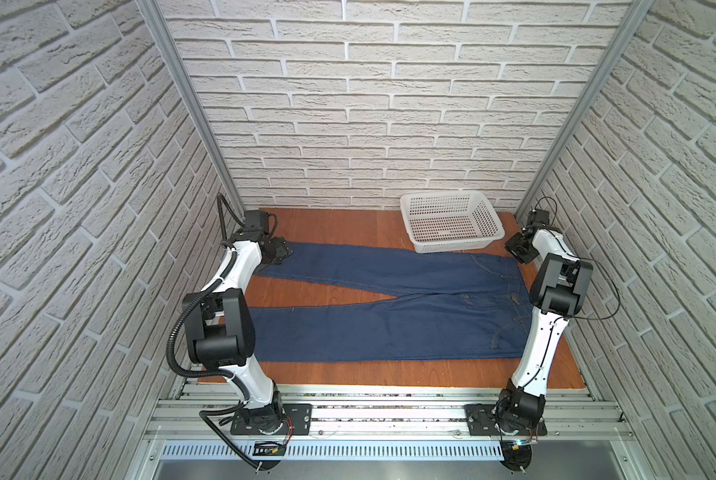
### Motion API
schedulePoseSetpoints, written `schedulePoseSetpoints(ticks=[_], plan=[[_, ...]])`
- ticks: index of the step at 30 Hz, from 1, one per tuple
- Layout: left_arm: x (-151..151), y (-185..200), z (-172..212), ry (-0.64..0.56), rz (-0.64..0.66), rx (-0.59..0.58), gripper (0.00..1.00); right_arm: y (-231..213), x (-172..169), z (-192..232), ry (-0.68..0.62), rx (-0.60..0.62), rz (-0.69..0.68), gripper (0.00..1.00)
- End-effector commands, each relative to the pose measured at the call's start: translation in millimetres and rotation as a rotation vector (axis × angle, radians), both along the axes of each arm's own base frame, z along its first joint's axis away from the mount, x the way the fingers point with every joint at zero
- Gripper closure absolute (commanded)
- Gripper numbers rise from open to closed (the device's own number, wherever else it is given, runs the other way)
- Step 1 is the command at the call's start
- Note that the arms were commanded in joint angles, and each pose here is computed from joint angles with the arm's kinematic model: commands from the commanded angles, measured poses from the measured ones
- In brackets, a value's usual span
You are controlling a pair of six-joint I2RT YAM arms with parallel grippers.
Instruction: Fold and stack the trousers
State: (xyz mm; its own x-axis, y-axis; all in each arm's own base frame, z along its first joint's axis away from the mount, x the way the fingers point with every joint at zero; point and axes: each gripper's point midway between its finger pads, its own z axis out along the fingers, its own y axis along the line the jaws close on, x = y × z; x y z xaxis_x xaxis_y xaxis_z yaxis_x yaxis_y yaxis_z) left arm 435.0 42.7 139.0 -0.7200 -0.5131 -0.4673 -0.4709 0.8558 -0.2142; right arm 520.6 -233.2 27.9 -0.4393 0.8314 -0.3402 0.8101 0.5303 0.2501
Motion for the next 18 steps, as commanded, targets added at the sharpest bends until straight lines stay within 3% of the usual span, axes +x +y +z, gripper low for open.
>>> schedulePoseSetpoints(ticks=[1, 9, 18], plan=[[1, 7, 13, -0.044, 0.011, 0.024, 0.13, 11, -7, -12, 0.031, 0.072, 0.013, 0.71], [1, 10, 13, -0.043, 0.020, 0.025, 0.13, 12, -11, 7, 0.000, 0.072, 0.009, 0.94], [12, 29, 10, -0.034, 0.064, 0.009, 0.14, 11, -52, 45, -0.056, 0.017, -0.080, 0.95]])
